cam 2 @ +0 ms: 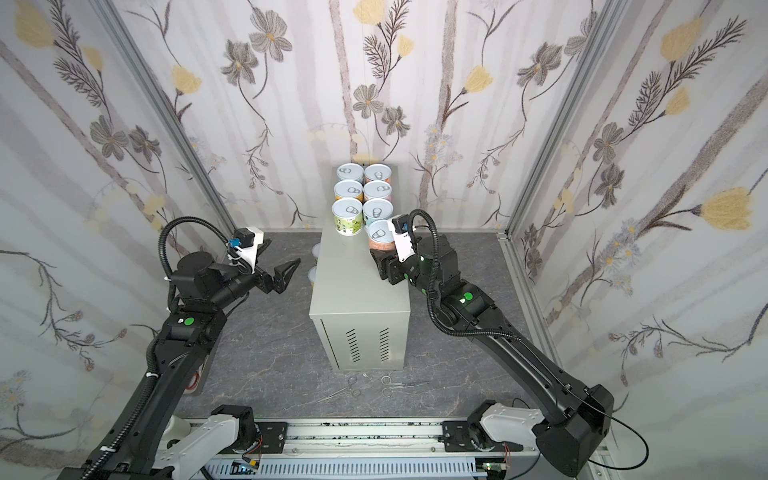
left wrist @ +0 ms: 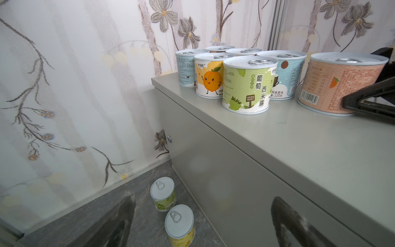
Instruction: Place and organize the canned foods onto the counter
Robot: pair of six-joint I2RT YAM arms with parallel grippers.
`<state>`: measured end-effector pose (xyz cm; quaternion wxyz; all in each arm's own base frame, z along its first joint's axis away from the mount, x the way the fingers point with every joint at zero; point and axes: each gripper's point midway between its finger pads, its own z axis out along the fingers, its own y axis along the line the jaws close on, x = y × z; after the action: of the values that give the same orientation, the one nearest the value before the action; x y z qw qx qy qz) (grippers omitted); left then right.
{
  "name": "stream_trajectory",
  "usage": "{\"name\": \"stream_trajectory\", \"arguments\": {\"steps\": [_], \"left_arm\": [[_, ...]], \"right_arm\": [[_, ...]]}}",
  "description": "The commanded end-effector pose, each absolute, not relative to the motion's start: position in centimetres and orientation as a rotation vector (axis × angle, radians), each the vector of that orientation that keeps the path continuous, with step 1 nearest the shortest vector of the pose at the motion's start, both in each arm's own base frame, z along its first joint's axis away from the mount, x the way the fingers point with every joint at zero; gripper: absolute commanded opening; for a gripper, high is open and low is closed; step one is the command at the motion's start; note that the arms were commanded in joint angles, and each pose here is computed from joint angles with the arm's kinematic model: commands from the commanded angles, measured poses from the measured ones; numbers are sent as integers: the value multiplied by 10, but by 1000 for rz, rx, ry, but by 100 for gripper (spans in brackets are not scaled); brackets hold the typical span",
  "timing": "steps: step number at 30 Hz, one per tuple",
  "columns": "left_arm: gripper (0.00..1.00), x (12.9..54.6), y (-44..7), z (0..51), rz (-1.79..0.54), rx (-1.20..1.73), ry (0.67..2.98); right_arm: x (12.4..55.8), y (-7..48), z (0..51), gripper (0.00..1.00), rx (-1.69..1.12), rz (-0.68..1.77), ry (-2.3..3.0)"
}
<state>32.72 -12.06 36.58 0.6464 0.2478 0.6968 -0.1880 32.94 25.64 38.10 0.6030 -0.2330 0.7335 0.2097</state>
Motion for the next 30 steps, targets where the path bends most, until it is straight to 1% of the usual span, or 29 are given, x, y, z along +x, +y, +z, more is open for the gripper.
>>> {"name": "stream_trajectory", "arguments": {"steps": [1,30], "left_arm": [[100,328,-120,371,-407,570,1556],[100,326,-120,371,-408,570,1555]], "right_arm": [[329,259,383,75,-556,490,1691],[333,264,369,76,-577,486,1729]]}}
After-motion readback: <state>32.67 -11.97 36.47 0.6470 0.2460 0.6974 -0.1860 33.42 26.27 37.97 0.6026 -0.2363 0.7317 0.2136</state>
